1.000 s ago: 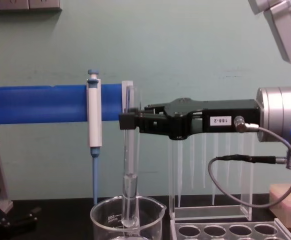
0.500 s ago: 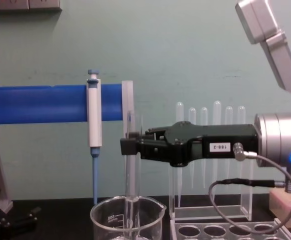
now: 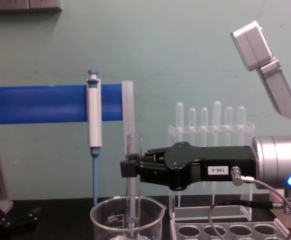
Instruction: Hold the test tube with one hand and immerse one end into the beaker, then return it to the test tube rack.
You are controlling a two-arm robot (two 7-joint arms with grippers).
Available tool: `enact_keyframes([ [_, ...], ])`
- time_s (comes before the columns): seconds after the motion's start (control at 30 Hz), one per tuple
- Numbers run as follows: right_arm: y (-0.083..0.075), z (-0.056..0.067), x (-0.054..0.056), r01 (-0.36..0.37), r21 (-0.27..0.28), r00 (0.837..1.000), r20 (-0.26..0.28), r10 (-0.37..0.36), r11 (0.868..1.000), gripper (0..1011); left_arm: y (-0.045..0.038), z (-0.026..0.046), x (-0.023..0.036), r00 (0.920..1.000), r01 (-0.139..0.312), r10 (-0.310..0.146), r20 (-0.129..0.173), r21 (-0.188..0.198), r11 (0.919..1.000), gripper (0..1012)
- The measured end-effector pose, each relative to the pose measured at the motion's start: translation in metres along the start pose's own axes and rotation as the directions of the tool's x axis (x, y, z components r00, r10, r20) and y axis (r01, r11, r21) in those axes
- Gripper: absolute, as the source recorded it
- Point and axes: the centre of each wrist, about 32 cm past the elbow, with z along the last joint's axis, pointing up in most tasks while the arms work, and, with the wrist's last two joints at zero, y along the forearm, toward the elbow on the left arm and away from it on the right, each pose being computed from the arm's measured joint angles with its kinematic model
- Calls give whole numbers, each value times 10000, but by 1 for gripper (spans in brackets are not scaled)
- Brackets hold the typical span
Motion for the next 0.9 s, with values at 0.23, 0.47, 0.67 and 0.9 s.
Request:
enact_keyframes([
  [0.23,-5,-30,-6,32,-21,10000,17,-32,10000,224,0,0,0,10000,1,-1,0,0,10000,1000],
  [0.47,-6,-25,-5,31,-12,10000,15,-31,10000,224,0,0,0,10000,0,0,0,0,10000,1000],
  [0.67,-6,-21,-3,31,-10,10000,15,-31,10000,224,0,0,0,10000,0,0,0,0,10000,1000],
  [0.9,-8,-18,-2,32,-11,10000,18,-32,10000,224,0,0,0,10000,1,-1,0,0,10000,1000],
])
